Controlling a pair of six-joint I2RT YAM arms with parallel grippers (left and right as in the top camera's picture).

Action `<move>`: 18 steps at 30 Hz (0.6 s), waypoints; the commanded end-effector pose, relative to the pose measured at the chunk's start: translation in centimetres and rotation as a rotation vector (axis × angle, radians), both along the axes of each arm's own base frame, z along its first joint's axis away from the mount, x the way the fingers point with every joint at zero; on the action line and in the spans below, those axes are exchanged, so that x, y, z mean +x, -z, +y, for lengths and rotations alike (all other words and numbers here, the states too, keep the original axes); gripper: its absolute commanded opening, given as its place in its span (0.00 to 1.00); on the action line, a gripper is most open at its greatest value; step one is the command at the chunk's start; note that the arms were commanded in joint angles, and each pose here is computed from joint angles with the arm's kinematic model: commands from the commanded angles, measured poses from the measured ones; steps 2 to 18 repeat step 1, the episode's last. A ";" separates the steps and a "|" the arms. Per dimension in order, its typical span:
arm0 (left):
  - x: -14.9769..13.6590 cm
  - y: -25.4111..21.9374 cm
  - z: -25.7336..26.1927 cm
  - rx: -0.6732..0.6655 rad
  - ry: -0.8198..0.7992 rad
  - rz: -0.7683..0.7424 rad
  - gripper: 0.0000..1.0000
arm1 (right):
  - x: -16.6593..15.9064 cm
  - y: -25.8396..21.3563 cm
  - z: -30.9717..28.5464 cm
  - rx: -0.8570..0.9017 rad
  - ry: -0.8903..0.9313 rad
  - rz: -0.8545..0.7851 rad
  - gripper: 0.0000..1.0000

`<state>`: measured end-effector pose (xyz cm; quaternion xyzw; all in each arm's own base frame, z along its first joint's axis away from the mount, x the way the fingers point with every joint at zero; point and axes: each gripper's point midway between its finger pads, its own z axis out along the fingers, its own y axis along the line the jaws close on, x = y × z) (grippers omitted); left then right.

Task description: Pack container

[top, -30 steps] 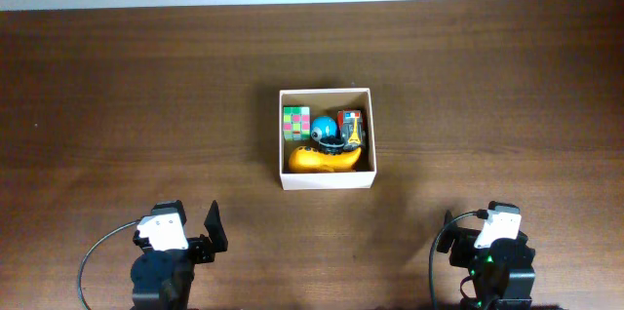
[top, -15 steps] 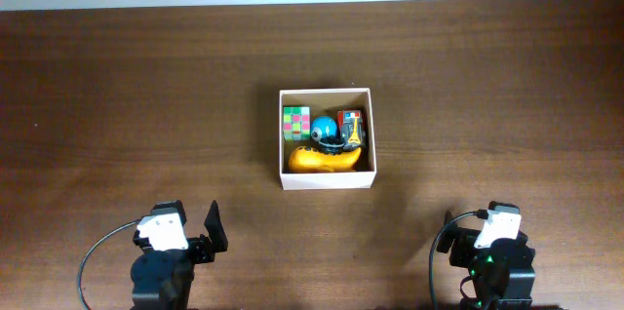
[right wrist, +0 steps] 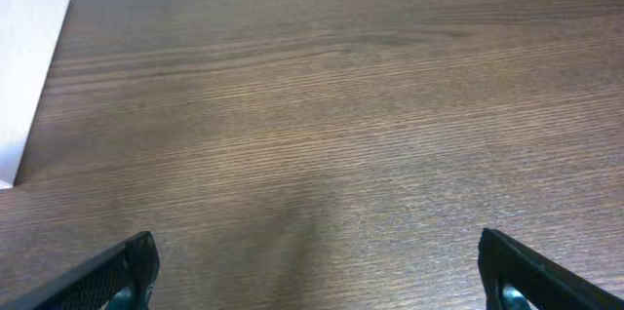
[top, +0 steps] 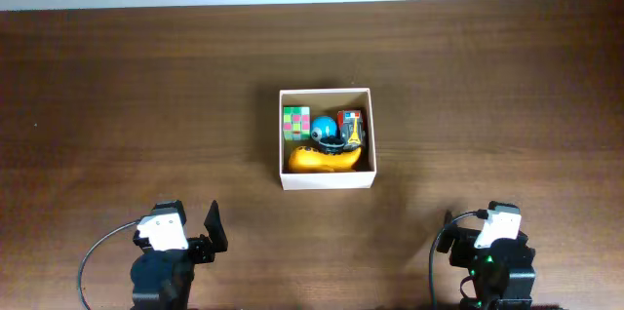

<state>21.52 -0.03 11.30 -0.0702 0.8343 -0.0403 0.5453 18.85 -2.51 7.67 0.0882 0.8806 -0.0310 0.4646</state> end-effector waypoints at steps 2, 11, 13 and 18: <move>0.1 0.1 -0.3 0.012 0.019 -0.007 0.99 | 0.0 0.2 -0.1 0.003 0.008 -0.001 0.99; 0.1 0.1 -0.3 0.012 0.019 -0.007 0.99 | 0.0 0.2 -0.1 0.003 0.008 -0.001 0.99; 0.1 0.1 -0.3 0.012 0.019 -0.007 0.99 | 0.0 0.2 -0.1 0.003 0.008 -0.001 0.99; 0.1 0.1 -0.3 0.012 0.019 -0.007 0.99 | 0.0 0.2 -0.1 0.003 0.008 -0.001 0.99</move>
